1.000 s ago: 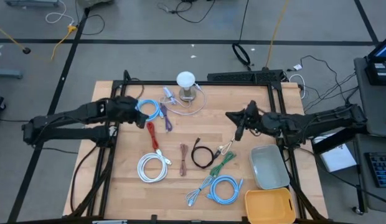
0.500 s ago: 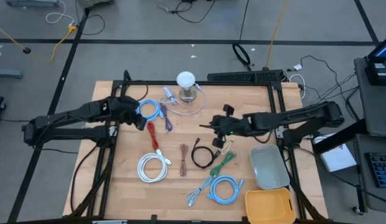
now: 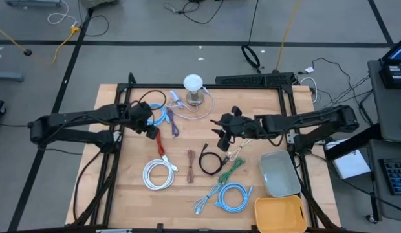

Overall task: Pick & Place USB Port
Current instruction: Put the orange USB cable into the gray bin

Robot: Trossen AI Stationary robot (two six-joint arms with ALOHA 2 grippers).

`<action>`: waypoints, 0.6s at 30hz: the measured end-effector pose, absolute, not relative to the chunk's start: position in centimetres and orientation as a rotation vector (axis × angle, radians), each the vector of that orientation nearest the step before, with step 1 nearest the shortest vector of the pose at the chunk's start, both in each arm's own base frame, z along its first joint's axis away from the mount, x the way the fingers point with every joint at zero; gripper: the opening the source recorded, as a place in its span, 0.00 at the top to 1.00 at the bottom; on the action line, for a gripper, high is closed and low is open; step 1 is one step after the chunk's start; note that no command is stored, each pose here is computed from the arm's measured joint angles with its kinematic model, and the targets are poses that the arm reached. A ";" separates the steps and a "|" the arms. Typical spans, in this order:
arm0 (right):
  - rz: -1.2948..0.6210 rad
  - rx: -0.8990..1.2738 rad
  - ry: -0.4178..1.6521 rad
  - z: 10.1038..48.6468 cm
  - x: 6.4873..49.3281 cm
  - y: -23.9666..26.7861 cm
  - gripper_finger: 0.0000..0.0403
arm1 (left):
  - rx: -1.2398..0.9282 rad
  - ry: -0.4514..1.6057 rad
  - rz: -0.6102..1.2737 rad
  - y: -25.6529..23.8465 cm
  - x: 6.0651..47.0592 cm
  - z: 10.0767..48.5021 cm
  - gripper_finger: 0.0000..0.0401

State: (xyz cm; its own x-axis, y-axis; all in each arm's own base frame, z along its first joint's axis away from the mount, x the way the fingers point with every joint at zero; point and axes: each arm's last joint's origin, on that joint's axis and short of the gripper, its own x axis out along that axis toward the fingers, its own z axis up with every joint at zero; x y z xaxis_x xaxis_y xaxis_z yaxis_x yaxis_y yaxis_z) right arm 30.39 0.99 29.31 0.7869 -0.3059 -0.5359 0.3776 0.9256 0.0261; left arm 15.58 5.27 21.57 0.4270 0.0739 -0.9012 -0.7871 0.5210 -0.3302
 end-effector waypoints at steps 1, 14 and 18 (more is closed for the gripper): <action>-0.370 0.134 0.553 29.3 30.4 1.0 0.65 | -0.865 0.994 0.629 5.3 15.6 21.5 0.44; -0.373 0.158 0.559 29.2 30.3 1.0 0.67 | -0.922 1.215 0.768 5.0 16.3 19.0 0.51; -0.372 0.158 0.559 29.2 30.3 1.0 0.67 | -0.954 1.233 0.767 5.1 17.6 17.9 0.44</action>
State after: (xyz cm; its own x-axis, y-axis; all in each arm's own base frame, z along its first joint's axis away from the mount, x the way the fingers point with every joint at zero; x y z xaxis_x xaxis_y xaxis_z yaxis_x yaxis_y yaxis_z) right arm 30.33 1.04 29.21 0.7833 -0.3007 -0.5441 0.3855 0.9216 0.0457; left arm 17.57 5.07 17.91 0.1860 -0.0190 -0.9824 -0.8896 0.4212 -0.1766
